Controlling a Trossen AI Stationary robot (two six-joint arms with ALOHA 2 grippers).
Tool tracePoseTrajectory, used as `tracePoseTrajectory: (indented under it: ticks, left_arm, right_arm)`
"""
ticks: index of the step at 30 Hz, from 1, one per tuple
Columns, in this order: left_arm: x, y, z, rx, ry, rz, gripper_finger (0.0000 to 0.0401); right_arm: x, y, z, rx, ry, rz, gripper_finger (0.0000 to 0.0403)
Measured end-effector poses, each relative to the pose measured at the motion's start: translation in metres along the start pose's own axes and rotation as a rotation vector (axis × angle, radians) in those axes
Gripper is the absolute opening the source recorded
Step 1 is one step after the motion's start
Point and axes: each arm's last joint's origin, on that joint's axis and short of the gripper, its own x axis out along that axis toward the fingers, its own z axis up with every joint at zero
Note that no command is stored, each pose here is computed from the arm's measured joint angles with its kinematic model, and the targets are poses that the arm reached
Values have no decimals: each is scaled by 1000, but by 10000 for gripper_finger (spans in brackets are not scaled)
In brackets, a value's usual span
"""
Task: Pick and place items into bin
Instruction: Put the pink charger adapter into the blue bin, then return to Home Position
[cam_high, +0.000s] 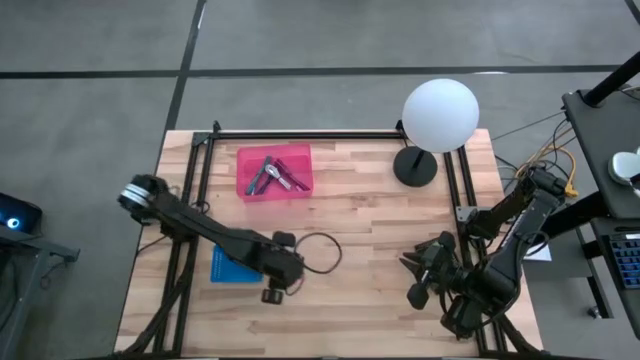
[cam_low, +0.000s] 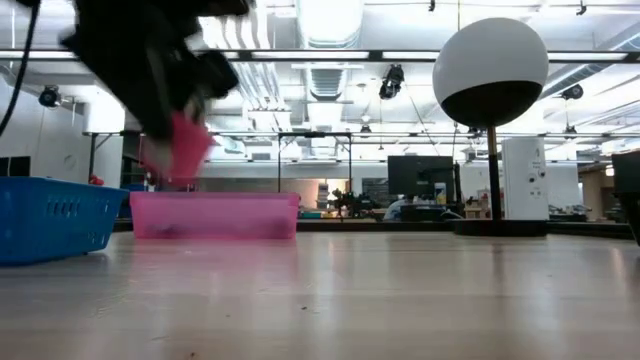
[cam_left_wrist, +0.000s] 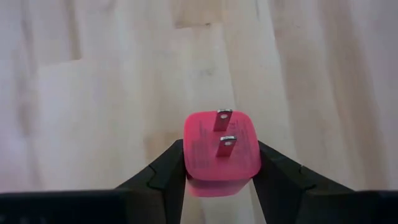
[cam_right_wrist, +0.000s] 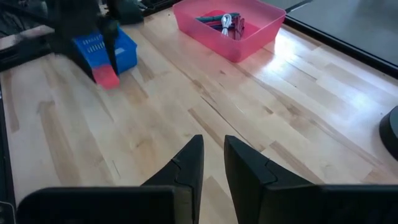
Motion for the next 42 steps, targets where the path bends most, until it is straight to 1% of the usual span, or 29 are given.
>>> tracePoseTrajectory:
  ticks: [2,4,6,10,13,16,18,20,23,24,25,30,32,33,35,36,39,42]
  left_arm:
    - [-23,3,-3,-2,-16,-3,137]
    - [-42,7,-11,-4,7,3,137]
    - [-56,11,-24,-34,76,33,137]
    - [-72,21,-54,-110,252,112,137]
    - [-71,27,-75,-157,317,134,137]
    - [-63,28,-93,-210,369,89,137]
    - [-55,29,-106,-237,432,73,137]
    - [-48,30,-117,-245,484,56,137]
    - [-42,33,-129,-306,536,79,137]
    - [-40,33,-131,-332,545,91,142]
    - [-39,34,-133,-347,550,97,156]
    - [-39,33,-133,-387,545,107,264]
    - [-41,32,-128,-398,522,98,289]
    - [-42,32,-125,-399,504,93,295]
    - [-44,30,-116,-397,441,84,299]
    - [-46,29,-109,-397,387,78,298]
    - [-56,28,-87,-388,146,91,283]
    - [-71,29,-65,-384,-181,140,261]
  right_arm:
    - [0,0,0,1,0,-1,54]
    - [0,0,0,2,0,-2,54]
    - [1,0,0,3,0,-2,54]
    - [1,0,1,5,-1,-4,54]
    - [2,0,1,6,-1,-7,54]
    - [2,0,1,7,-1,-8,54]
    - [2,0,1,7,-1,-8,54]
    - [2,0,1,7,-1,-8,54]
    - [2,0,1,7,-1,-8,54]
    - [2,0,1,8,-1,-8,54]
    - [2,0,1,8,-1,-8,54]
    - [2,0,1,5,-1,-8,54]
    - [2,0,1,4,-1,-8,54]
    - [2,0,1,4,0,-8,54]
    - [2,0,1,4,0,-8,54]
    - [2,0,2,4,0,-9,54]
    - [2,0,2,5,0,-8,54]
    - [2,0,1,7,0,-8,54]
